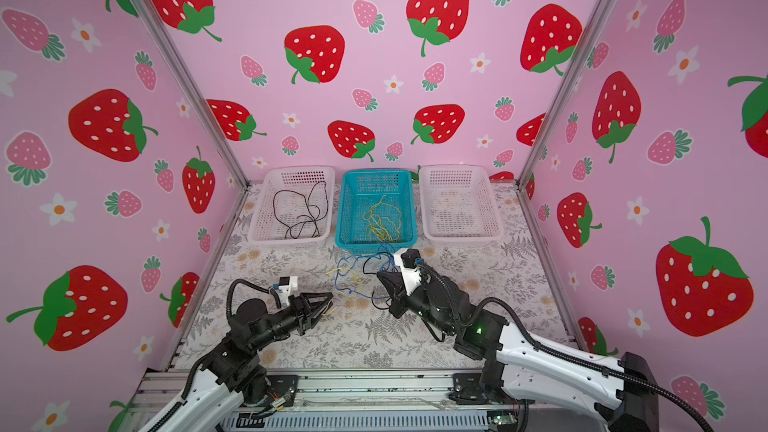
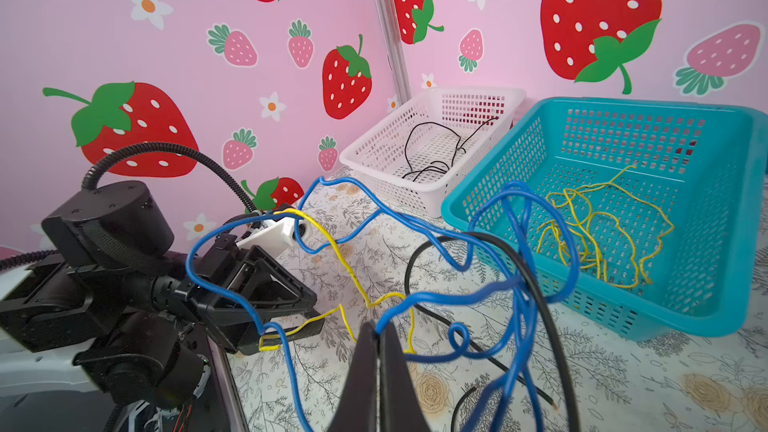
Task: Untangle the cables
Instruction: 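Grasp the yellow wire with the left gripper and pull it from the tangle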
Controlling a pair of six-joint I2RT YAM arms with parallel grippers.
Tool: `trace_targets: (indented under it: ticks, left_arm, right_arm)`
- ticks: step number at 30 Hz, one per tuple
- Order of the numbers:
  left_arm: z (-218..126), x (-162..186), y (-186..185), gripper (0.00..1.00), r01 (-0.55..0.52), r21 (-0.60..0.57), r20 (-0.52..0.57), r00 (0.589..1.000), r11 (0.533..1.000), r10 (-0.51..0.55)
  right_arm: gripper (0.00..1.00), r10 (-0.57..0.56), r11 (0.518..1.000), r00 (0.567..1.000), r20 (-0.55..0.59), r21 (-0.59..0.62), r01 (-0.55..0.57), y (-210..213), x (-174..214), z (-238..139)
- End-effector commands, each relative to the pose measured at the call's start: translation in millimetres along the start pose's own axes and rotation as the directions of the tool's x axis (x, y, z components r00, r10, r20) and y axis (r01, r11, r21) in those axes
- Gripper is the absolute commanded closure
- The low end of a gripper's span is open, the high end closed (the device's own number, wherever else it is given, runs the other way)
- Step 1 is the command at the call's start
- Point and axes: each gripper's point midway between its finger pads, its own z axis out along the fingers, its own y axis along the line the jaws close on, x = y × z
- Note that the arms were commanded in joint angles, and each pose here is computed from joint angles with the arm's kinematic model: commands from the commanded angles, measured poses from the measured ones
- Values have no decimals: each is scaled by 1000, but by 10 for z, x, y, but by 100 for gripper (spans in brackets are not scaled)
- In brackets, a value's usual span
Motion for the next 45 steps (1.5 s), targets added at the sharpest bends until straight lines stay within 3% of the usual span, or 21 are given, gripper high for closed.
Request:
trace_targets:
  ticks: [1, 24, 31, 40, 45]
  left_arm:
    - [-11, 12, -56, 61, 6, 37, 8, 1000, 999, -7]
    - [-58, 49, -246, 58, -33, 135, 24, 999, 990, 30]
    - [-34, 89, -6, 58, -29, 47, 3, 1000, 998, 29]
    - [-20, 118, 404, 42, -24, -140, -17, 1000, 990, 22]
    - [24, 182, 515, 40, -46, -224, -50, 998, 973, 36]
  right_arm:
    - [100, 12, 1000, 999, 40, 1, -12, 3, -62, -9]
    - [100, 28, 1000, 998, 50, 6, -28, -33, 8, -9]
    - [100, 26, 999, 998, 54, 22, -27, -60, -14, -34]
    - [100, 10, 992, 999, 52, 126, -17, -254, -37, -165]
    - [100, 18, 992, 999, 34, 126, -22, -268, 45, -157]
